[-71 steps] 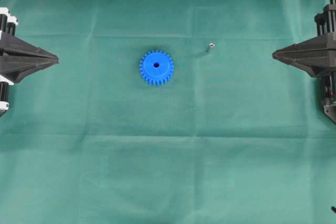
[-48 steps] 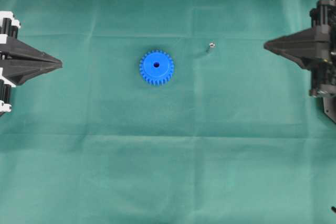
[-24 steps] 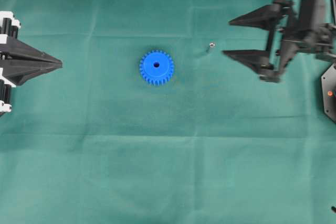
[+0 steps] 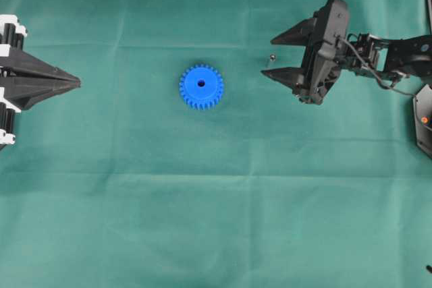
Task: Insert the shaft placed at a random location into the center hole of the medium gear at another random location.
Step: 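Move the right gripper down toward the grey metal shaft, then close the right gripper on the grey shaft, holding it upright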
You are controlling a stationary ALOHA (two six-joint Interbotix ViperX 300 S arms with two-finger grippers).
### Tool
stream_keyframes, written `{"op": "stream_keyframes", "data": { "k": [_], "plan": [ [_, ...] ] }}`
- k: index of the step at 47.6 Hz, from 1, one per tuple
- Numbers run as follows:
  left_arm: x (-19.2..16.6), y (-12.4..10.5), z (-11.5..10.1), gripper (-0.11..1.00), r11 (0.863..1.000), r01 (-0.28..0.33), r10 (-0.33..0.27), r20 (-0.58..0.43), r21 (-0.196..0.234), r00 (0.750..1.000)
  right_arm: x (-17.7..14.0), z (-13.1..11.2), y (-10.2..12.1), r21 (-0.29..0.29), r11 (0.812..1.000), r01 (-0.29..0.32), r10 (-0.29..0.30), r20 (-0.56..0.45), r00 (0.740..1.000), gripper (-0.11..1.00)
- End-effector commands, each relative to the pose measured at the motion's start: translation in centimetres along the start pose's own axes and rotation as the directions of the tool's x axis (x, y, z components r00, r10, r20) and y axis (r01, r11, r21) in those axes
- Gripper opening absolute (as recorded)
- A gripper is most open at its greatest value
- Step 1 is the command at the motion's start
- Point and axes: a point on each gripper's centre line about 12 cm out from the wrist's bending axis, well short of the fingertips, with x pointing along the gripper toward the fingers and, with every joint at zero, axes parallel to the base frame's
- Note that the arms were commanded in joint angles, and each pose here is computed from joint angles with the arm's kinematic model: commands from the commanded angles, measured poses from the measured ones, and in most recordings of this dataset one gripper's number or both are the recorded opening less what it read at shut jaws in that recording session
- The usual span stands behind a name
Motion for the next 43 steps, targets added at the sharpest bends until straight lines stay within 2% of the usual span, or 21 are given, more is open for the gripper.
{"op": "stream_keyframes", "data": {
  "k": [1,23,26,32,35,37,43],
  "plan": [
    [0.27,0.00,0.85,0.00,1.000,0.001,-0.001,0.020,0.005,1.000,0.35,0.67,-0.16,-0.003,1.000,0.005,-0.005,0.029,1.000,0.83],
    [0.27,0.00,0.83,0.00,1.000,0.001,-0.001,0.018,0.003,1.000,0.19,-0.09,-0.26,-0.003,1.000,0.008,-0.008,0.011,1.000,0.74],
    [0.27,-0.03,0.83,0.00,1.000,0.002,-0.002,0.018,0.003,1.000,0.19,-0.11,-0.26,-0.003,1.000,0.008,-0.008,0.009,1.000,0.67],
    [0.27,0.00,0.85,0.00,1.000,0.001,-0.001,0.020,0.003,1.000,0.22,-0.05,-0.26,-0.003,1.000,0.008,-0.008,0.011,1.000,0.31],
    [0.27,0.00,0.85,0.00,1.000,0.001,-0.001,0.020,0.003,1.000,0.24,-0.03,-0.25,-0.004,1.000,0.008,-0.008,0.009,1.000,0.17],
    [0.27,0.00,0.83,0.00,1.000,0.001,-0.001,0.018,0.003,1.000,0.26,-0.09,-0.26,-0.003,1.000,0.008,-0.008,0.006,1.000,0.13],
    [0.27,0.00,0.83,0.00,1.000,0.001,-0.001,0.018,0.003,1.000,0.24,-0.20,-0.26,-0.003,1.000,0.008,-0.008,0.000,1.000,0.13]
  ]
}}
